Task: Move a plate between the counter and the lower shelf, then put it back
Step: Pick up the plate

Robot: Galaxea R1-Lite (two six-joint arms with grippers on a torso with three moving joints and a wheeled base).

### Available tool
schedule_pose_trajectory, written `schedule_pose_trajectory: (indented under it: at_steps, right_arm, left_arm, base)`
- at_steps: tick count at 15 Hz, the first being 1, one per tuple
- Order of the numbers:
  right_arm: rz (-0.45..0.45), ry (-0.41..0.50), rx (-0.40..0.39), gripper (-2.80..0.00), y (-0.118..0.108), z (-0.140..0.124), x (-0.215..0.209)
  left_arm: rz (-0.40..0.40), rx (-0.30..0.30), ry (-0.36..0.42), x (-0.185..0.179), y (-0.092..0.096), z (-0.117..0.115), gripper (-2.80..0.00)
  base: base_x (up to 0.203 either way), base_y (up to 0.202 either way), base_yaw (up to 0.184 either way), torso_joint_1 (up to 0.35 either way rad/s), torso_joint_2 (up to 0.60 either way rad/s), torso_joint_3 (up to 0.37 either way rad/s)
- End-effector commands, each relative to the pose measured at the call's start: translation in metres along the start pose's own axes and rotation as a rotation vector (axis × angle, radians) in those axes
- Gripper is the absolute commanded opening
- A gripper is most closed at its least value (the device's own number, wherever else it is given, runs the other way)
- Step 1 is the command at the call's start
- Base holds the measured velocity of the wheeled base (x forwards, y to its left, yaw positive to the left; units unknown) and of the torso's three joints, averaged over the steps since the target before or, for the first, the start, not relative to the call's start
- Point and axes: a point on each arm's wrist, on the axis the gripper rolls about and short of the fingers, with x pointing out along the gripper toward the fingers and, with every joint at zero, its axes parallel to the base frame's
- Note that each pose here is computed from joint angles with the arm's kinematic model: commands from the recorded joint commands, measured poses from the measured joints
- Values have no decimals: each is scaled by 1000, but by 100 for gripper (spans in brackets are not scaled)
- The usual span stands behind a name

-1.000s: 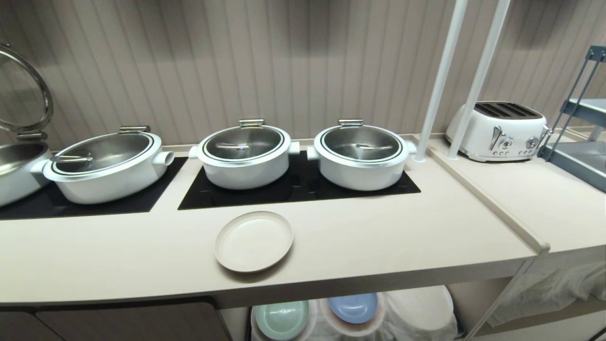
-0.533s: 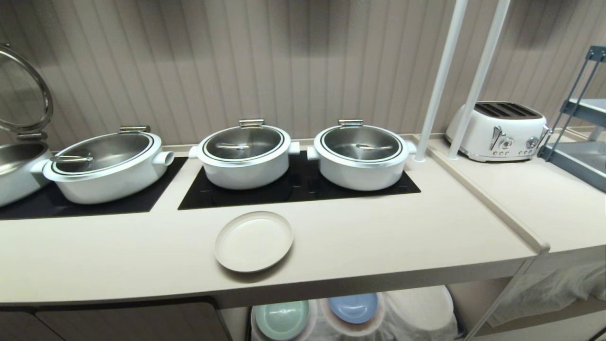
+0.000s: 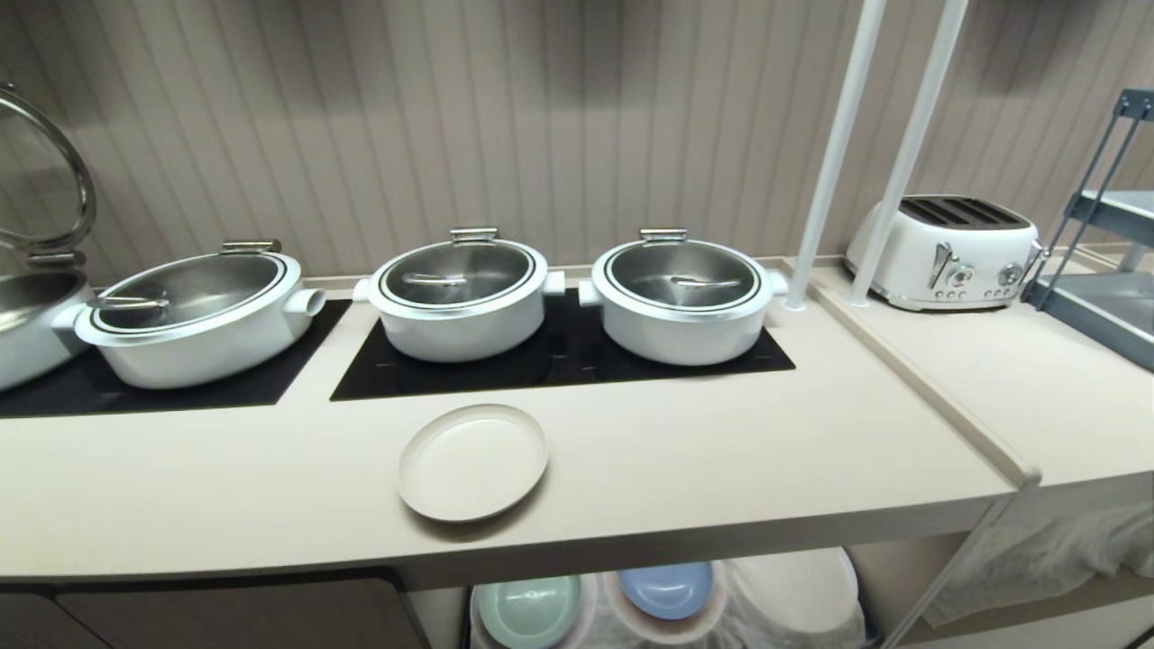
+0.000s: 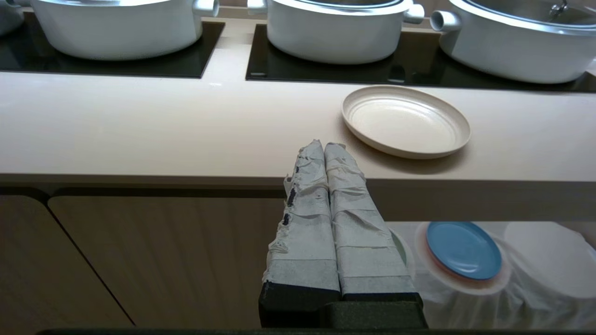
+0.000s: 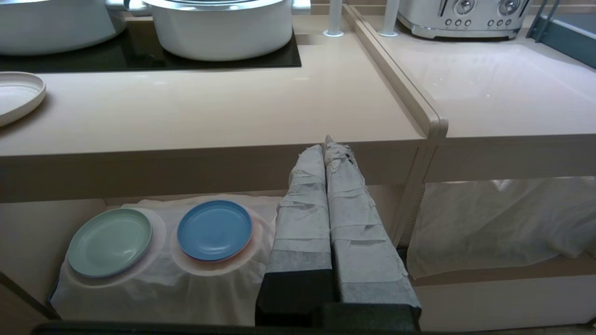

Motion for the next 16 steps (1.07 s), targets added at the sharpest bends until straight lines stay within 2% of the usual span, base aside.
schedule_pose_trajectory:
  at_steps: [1,7,16]
  right_arm:
    - [0,1,-1,-280,0,0,0]
    - [0,1,-1,-280,0,0,0]
    - [-1,1,5,-280,0,0,0]
  left_arm:
    - [1,-1,0,0,0,0,-280]
    - [1,-1,0,0,0,0,-280]
    - [1,-1,1,0,0,0,-280]
  base:
    - [1,-178,-1,-7,-2,2]
    - [0,-178,0,3,1,1]
    - [0,-6,0,0,0,0]
